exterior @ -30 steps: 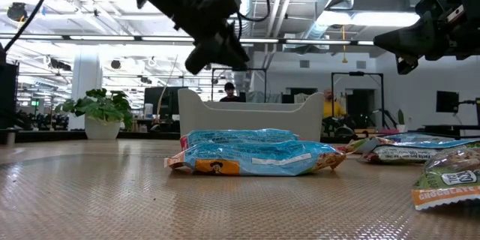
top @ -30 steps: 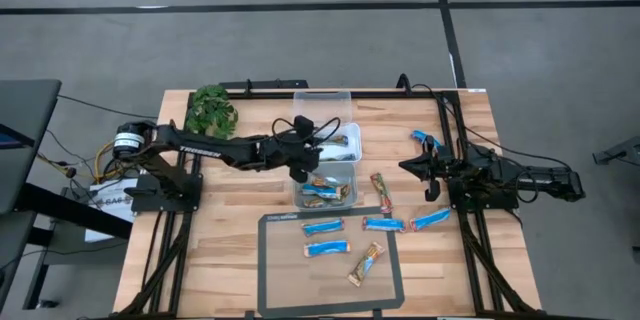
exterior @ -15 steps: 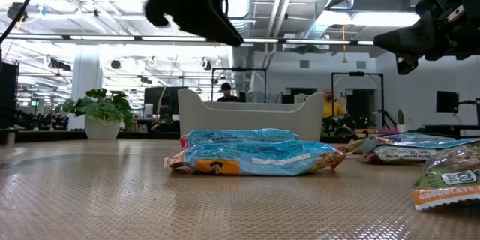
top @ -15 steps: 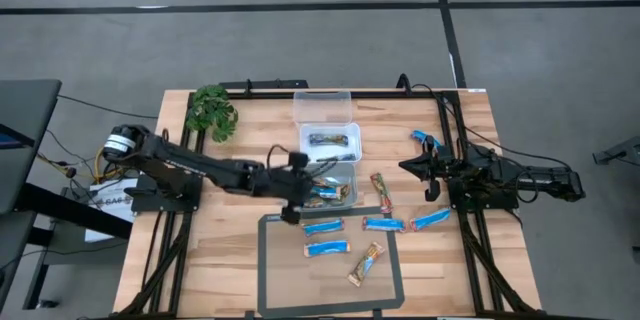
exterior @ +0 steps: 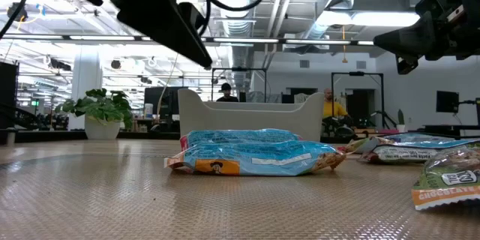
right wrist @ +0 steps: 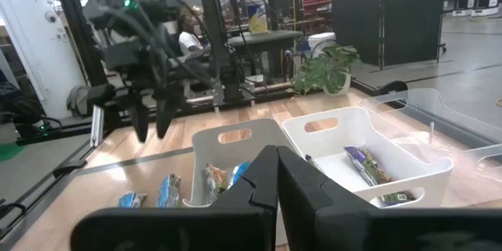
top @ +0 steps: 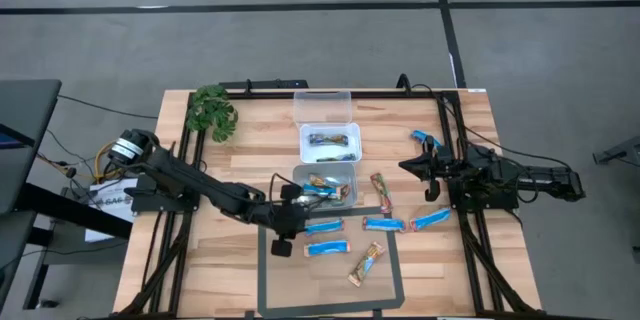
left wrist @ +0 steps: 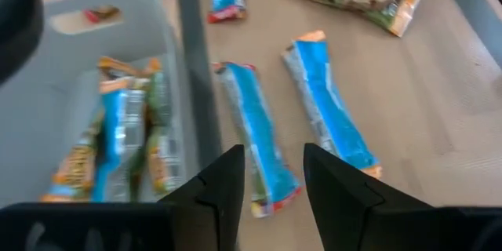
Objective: Pick and place Granola Bars by type
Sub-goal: Put the red granola bar into the transparent bin
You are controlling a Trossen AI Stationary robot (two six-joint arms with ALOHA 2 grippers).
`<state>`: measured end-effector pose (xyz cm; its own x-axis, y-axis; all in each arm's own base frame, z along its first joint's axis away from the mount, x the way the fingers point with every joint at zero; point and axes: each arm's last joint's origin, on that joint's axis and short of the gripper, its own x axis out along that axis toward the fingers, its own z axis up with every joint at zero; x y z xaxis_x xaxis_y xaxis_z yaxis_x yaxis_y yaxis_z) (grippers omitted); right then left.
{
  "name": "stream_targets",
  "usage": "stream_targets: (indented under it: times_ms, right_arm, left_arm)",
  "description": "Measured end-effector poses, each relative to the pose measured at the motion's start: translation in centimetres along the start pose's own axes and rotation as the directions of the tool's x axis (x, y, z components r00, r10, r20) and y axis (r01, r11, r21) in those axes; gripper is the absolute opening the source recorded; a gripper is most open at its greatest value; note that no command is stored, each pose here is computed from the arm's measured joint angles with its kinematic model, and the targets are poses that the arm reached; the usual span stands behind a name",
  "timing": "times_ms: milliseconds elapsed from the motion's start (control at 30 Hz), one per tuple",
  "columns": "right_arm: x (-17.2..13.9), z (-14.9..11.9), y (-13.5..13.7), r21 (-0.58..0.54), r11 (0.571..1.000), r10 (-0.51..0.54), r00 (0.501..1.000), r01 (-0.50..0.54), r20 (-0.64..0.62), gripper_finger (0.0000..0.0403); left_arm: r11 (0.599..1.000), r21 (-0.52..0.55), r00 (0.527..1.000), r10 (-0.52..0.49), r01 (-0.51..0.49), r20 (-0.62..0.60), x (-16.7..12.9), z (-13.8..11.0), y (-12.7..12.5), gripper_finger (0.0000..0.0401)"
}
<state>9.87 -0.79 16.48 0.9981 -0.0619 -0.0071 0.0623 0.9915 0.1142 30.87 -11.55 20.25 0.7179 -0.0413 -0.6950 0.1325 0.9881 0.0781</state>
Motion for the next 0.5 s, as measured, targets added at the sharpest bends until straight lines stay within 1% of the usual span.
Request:
stream_targets:
  times_ms: [133,267,333,500]
  right_arm:
    - [0.0,0.0,0.0,0.000,1.000,0.000,1.000,0.000,0.000,0.0000]
    - [0.0,0.0,0.0,0.000,1.000,0.000,1.000,0.000,0.000,0.0000]
    - [0.0,0.0,0.0,0.000,1.000,0.000,1.000,0.000,0.000,0.0000]
    - [0.0,0.0,0.0,0.000,1.000,0.000,1.000,0.000,0.000,0.0000]
  left_arm:
    - [1.000,0.004,1.000,-0.017,0.017,-0.022,1.3,-0.1,-0.5,0.0126]
    - [1.000,0.001,1.000,-0.006,0.006,-0.030,2.4,1.2,-0.4,0.0126]
    - [1.000,0.006,0.998,0.002,-0.001,-0.068,3.0,1.6,-0.3,0.0126]
    - [1.000,0.001,0.988,-0.017,0.018,-0.156,4.6,2.8,0.1,0.0126]
